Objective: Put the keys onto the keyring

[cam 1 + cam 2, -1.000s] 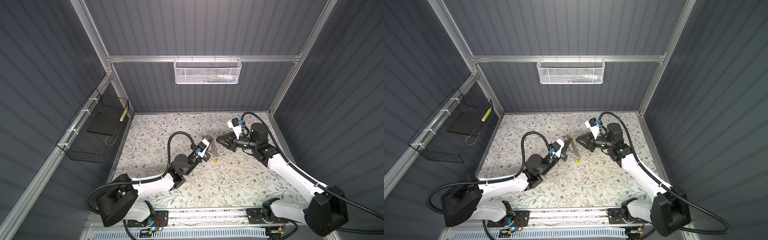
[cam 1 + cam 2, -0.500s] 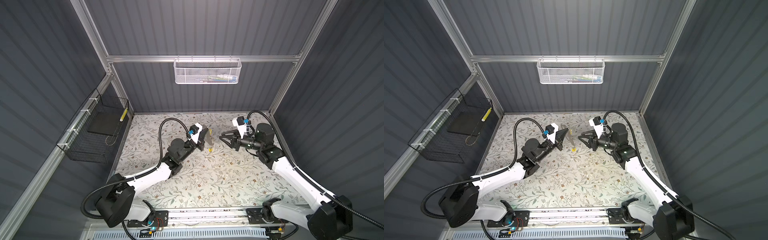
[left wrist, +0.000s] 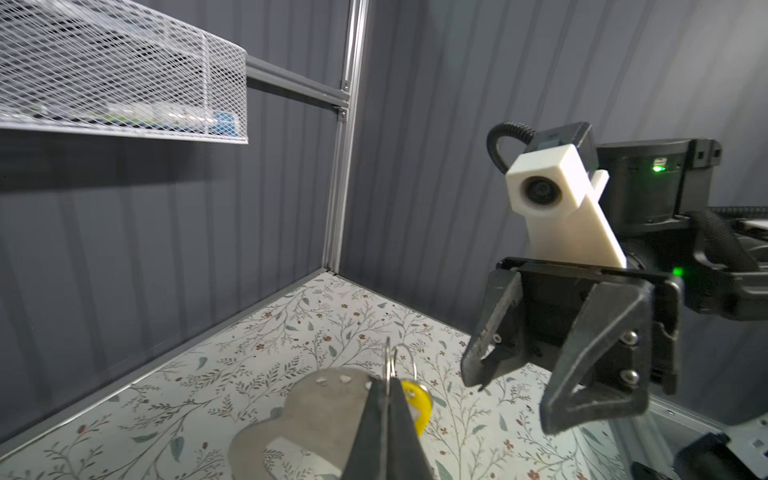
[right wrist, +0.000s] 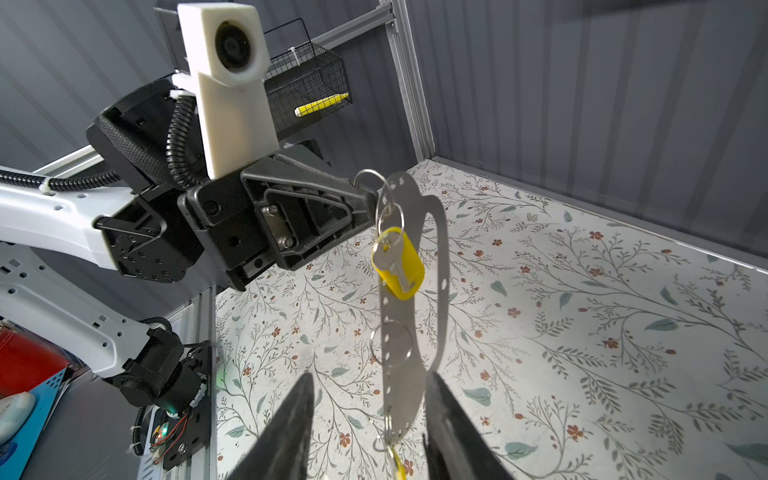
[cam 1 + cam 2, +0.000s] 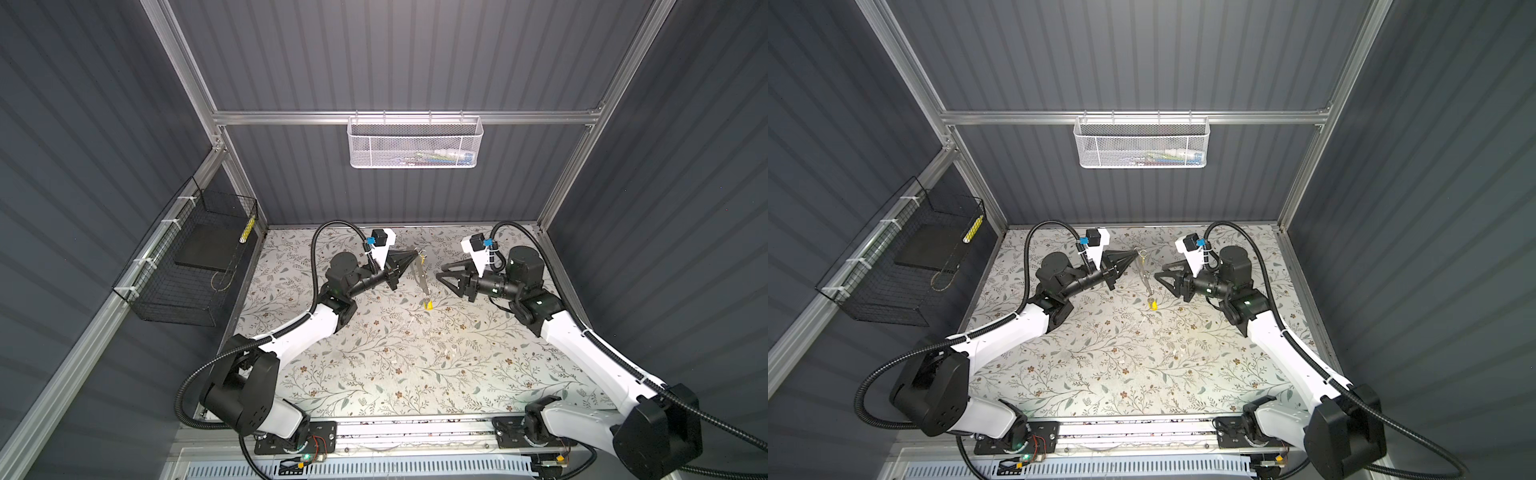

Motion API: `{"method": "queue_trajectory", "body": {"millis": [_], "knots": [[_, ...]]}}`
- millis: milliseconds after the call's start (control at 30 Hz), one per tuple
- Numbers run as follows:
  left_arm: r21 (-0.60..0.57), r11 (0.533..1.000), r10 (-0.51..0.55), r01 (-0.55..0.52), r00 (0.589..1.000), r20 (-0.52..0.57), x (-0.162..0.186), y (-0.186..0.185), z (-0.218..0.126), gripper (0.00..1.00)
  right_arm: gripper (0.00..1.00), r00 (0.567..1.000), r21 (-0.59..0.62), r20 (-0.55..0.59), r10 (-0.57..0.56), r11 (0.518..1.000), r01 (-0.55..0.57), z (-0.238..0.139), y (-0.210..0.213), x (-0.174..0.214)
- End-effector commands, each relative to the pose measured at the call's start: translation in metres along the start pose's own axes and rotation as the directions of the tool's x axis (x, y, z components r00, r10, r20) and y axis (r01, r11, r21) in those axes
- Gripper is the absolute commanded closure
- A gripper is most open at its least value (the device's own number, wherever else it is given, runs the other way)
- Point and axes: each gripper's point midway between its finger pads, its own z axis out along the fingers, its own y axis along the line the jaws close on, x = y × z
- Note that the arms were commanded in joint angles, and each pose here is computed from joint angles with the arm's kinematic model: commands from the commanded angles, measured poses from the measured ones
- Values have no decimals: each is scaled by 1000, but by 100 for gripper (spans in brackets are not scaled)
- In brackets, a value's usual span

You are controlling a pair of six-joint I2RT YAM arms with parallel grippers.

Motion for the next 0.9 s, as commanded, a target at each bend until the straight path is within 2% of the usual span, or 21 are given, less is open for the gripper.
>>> {"method": "queue_trajectory", "body": {"millis": [0, 167, 533, 867], "knots": [[100, 995, -2, -2, 999, 35, -17, -17, 2, 100, 55, 997, -6, 37, -71, 997, 71, 3, 8, -20], [123, 992, -9, 4, 999, 41, -15, -20, 2, 100, 54, 996, 30, 30, -86, 996, 85, 10, 3, -24], [137, 990, -13, 7, 999, 47, -16, -23, 1, 100, 55, 992, 28, 17, -123, 992, 122, 21, 7, -30], [161, 987, -12, 3, 998, 57, -18, -30, -4, 100, 67, 993, 62, 8, -118, 991, 117, 23, 1, -31]]}}
